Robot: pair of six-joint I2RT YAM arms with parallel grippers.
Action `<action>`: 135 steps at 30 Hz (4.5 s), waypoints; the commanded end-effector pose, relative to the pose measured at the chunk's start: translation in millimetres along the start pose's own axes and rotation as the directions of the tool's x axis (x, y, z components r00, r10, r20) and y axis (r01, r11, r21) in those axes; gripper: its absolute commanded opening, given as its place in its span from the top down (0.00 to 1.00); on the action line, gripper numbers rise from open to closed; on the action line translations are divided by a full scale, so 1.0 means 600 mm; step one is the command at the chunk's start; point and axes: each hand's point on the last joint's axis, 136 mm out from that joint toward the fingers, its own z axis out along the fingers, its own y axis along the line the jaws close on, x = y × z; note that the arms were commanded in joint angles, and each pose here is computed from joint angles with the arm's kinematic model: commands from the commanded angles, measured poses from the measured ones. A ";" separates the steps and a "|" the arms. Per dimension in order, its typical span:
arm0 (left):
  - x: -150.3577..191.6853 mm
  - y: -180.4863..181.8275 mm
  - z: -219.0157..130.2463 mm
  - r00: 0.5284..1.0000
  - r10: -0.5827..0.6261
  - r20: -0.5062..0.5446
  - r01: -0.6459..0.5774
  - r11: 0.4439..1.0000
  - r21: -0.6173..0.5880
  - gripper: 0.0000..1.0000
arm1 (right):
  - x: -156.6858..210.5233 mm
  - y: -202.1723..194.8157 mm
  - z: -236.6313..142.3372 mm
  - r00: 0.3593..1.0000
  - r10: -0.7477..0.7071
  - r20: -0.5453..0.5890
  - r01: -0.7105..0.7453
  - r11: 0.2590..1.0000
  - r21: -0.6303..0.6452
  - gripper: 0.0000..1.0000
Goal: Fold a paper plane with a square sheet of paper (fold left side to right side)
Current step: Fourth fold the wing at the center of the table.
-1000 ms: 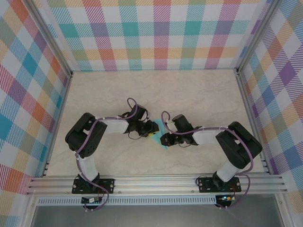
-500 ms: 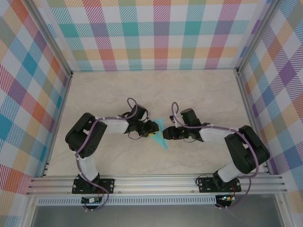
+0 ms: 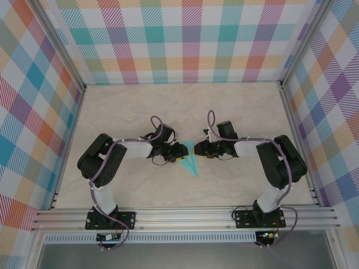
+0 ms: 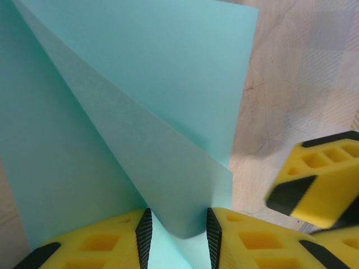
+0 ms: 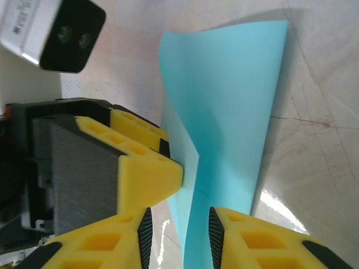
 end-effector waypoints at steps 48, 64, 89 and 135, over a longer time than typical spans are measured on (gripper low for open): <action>0.006 0.016 0.002 1.000 0.009 -0.001 -0.009 0.999 -0.052 0.66 | -0.005 -0.025 0.029 0.999 0.003 -0.043 0.000 0.998 0.069 0.98; 0.006 0.016 0.002 1.000 0.009 -0.002 -0.010 0.999 -0.053 0.66 | 0.003 -0.035 0.025 0.999 0.001 -0.053 0.005 0.994 0.107 0.98; -0.014 -0.095 -0.049 0.996 0.084 0.030 -0.086 0.991 0.102 0.75 | 0.041 -0.089 0.039 0.989 0.060 -0.132 -0.029 0.974 0.223 0.98; 0.003 0.050 0.036 0.999 -0.018 -0.032 0.014 0.991 -0.131 0.84 | 0.013 -0.057 0.041 0.992 0.001 -0.129 0.027 0.976 0.215 0.95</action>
